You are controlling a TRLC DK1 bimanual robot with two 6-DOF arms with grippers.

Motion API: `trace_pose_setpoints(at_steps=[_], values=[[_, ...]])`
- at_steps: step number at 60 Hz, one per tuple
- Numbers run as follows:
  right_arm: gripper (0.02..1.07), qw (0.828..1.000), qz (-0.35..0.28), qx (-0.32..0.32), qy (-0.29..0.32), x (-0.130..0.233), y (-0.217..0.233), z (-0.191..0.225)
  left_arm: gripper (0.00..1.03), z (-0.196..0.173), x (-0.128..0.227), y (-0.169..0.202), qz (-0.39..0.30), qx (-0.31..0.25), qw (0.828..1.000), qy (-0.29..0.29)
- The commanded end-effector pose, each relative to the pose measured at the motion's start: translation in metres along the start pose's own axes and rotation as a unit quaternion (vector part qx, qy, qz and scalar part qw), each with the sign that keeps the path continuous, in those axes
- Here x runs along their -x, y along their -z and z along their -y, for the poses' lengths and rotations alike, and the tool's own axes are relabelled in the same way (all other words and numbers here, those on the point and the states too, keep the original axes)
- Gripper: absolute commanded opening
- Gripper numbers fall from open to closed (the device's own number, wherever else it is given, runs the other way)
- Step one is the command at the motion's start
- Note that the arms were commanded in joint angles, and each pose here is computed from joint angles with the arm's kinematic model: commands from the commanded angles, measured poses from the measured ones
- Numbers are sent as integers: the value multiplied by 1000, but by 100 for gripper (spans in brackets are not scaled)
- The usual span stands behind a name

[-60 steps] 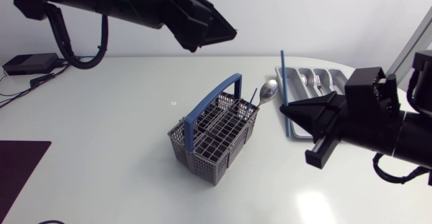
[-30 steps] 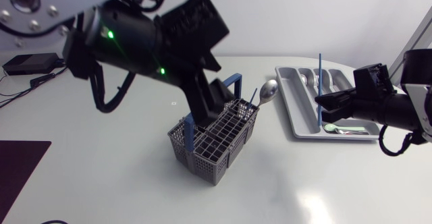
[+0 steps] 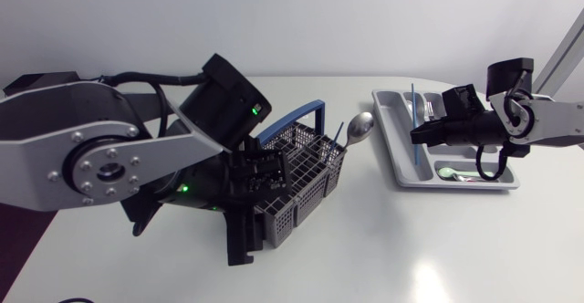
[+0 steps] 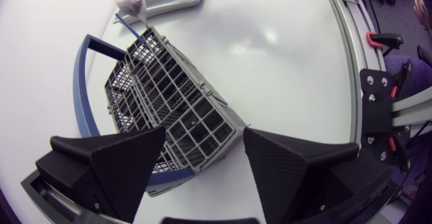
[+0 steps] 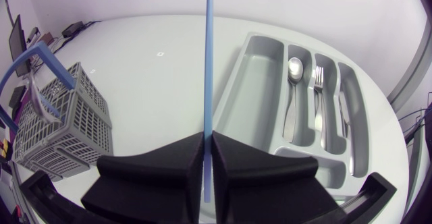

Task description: Unload the cutlery basket into the drawer organizer.

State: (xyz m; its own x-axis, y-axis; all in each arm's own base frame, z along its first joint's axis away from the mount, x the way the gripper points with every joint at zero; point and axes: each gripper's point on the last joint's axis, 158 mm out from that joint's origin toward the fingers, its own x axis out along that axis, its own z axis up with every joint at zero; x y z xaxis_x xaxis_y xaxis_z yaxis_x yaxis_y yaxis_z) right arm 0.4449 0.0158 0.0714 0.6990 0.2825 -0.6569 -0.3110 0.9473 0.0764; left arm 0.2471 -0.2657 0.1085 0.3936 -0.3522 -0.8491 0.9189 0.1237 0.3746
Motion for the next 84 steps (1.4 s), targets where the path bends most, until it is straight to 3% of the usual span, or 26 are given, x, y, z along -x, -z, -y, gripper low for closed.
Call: trace_pose_setpoints(at_steps=[1,16,30,34,38,43,46,55,64,72,84], values=[[8,1000,-6,-18,11,-11,-2,12,92,-3,-4,18,-17,-5,1000,-7],[8,997,-61,-46,25,-50,20,34,92,-28,4,36,-24,1,999,-37],[10,993,-96,-59,22,-70,39,41,92,-48,52,-21,54,-14,996,-75],[24,993,-96,-59,22,-67,39,40,92,-53,62,-35,72,-15,994,-83],[47,994,-88,-53,22,-58,33,37,92,-57,67,-47,88,-10,993,-83],[65,996,-71,-46,13,-42,21,28,92,-58,66,-53,93,-4,992,-80],[71,997,-63,-45,10,-33,16,24,92,-57,63,-53,93,-3,993,-78],[75,998,-8,-36,-57,8,-17,-11,92,-57,58,-56,102,5,992,-77],[75,987,25,-36,-155,43,-36,-55,92,-53,54,-61,111,8,991,-70],[74,968,16,-40,-248,58,-34,-100,92,-52,49,-68,124,15,990,-62],[74,951,-12,-17,-309,65,-20,-146,92,-49,45,-74,133,22,990,-52]])
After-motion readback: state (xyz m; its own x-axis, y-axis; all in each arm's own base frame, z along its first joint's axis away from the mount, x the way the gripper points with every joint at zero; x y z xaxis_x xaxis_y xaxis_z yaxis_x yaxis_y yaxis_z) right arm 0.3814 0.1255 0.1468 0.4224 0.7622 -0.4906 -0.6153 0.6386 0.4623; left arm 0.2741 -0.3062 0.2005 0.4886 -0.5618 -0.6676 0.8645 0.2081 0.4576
